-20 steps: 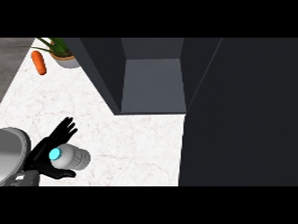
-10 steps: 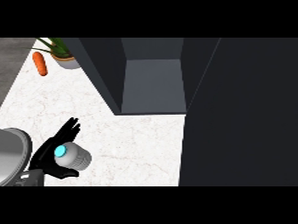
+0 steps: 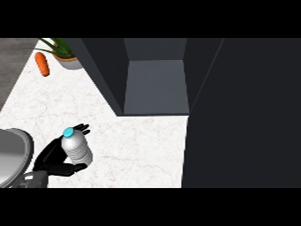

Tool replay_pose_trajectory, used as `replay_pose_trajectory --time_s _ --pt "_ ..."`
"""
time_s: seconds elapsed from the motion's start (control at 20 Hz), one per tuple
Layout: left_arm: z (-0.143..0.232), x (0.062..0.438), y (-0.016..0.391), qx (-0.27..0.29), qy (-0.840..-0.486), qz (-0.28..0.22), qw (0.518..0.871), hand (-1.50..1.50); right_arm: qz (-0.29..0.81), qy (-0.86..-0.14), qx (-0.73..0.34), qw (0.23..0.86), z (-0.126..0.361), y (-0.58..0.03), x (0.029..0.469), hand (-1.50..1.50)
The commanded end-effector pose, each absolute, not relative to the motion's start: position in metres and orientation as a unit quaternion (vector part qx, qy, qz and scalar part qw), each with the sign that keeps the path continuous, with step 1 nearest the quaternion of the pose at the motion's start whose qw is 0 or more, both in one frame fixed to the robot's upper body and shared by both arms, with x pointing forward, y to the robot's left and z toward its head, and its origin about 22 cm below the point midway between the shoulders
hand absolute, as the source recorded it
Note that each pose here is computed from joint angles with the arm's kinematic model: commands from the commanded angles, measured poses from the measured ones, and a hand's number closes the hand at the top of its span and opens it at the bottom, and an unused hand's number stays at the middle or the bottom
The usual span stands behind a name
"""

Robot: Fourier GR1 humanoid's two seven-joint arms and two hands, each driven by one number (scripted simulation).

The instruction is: Pick up the bottled water, place it into the cabinet and close the cabinet

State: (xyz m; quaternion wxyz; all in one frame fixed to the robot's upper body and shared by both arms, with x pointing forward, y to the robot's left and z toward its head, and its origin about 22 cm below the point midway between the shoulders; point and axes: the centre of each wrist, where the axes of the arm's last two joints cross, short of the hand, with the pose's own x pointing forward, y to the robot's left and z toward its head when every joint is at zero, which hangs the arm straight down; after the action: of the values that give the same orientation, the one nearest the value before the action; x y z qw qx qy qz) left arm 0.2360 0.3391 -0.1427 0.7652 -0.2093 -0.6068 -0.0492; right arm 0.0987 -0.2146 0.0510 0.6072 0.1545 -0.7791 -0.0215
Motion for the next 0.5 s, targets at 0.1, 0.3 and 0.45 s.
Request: replay_pose_trajectory --time_s 0.1,0.3,0.45 --pt "-0.148 0.247 0.307 -0.307 -0.597 -0.063 0.738 1.5 -0.014 -0.779 0.155 0.607 0.054 -0.208 0.1 -1.5" --pt "-0.162 0.234 0.282 -0.325 -0.588 -0.032 0.74 1.5 -0.018 -0.782 0.155 0.603 0.052 -0.218 0.101 -1.5" --pt "-0.151 0.236 0.312 -0.316 -0.605 -0.058 0.728 1.5 -0.027 -0.78 0.147 0.608 0.055 -0.224 0.103 -1.5"
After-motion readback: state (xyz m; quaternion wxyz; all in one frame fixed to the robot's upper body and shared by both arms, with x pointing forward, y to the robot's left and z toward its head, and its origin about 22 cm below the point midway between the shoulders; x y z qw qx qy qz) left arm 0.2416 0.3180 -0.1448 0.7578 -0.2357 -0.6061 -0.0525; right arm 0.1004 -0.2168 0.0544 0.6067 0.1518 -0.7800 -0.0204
